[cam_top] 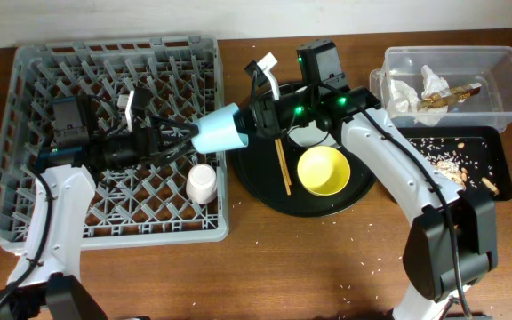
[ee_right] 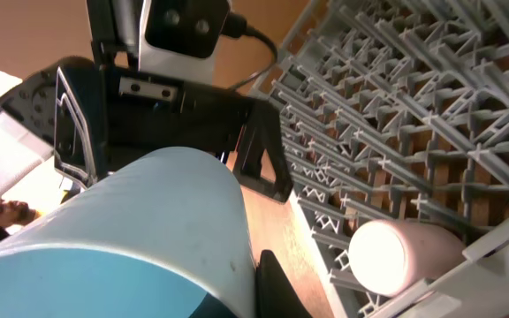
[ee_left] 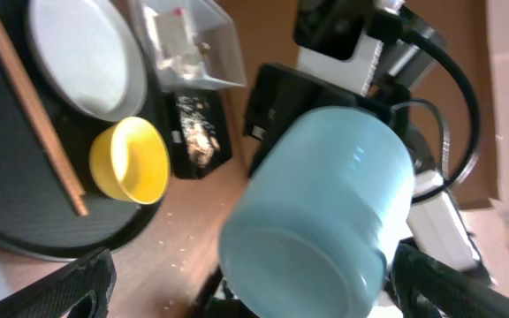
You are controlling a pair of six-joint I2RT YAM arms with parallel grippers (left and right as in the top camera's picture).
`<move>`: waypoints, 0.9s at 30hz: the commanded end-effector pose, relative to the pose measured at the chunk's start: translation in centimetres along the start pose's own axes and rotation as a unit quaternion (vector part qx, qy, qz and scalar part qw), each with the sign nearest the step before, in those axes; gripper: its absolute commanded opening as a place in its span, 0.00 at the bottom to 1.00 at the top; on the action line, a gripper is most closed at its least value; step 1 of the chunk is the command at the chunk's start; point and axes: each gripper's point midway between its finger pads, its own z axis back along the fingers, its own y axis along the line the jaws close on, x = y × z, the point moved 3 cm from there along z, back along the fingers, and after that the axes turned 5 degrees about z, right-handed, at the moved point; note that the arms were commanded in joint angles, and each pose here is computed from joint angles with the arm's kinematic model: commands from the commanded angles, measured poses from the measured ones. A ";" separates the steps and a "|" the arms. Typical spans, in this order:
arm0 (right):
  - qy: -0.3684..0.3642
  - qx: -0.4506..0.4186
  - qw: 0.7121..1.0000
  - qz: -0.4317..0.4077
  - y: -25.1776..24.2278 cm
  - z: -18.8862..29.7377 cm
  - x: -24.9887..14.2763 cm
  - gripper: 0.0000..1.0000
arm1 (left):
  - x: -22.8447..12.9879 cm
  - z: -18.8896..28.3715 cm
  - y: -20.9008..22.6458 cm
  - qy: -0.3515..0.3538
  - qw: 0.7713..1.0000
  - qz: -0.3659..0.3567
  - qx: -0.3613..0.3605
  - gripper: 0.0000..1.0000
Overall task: Sort waste into correct bins and load items into the dishwasher rack
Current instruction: 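Take the blue cup with the left gripper and release the right gripper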
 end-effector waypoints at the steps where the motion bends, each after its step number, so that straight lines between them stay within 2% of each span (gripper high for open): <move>1: -0.002 -0.032 0.999 -0.018 -0.7 -1.0 -0.1 0.04 | -0.5 0.2 -1.2 0.019 0.998 -0.013 -0.058 0.99; 6: -0.020 -0.032 0.999 0.006 0.4 -2.7 1.2 0.04 | -0.8 0.3 -2.0 0.028 0.996 -0.018 -0.085 0.99; 13: 0.005 -0.021 1.000 0.011 1.3 -6.0 -0.1 0.04 | -0.8 0.3 -2.0 0.028 0.996 -0.018 -0.084 0.98; 16: 0.013 -0.022 1.000 -0.004 0.2 -6.7 -0.7 0.04 | -0.8 0.3 -1.9 0.028 0.996 -0.018 -0.084 0.78; 20: 0.002 -0.040 0.999 -0.003 -0.3 -6.6 -0.3 0.04 | -0.8 0.3 -1.9 0.027 0.996 -0.018 -0.084 0.77; 21: 0.001 -0.043 0.999 -0.003 -0.3 -6.6 -0.2 0.13 | -0.8 0.3 -1.9 0.027 0.996 -0.018 -0.084 0.77; 22: 0.000 -0.045 0.999 -0.003 -0.4 -6.6 -0.2 0.29 | -0.8 0.3 -1.9 0.027 0.996 -0.018 -0.084 0.77; 23: -0.001 -0.048 0.999 -0.003 -0.5 -6.6 -0.1 0.46 | -0.8 0.3 -1.9 0.027 0.996 -0.018 -0.081 0.72; 24: -0.004 -0.052 0.999 -0.004 -0.7 -6.4 0.0 0.47 | -0.6 0.2 -1.5 0.022 0.997 -0.018 -0.068 0.68; 27: -0.010 -0.057 0.998 -0.006 -1.2 -5.7 0.3 0.49 | -0.2 0.1 -0.3 0.007 0.999 -0.018 -0.025 0.67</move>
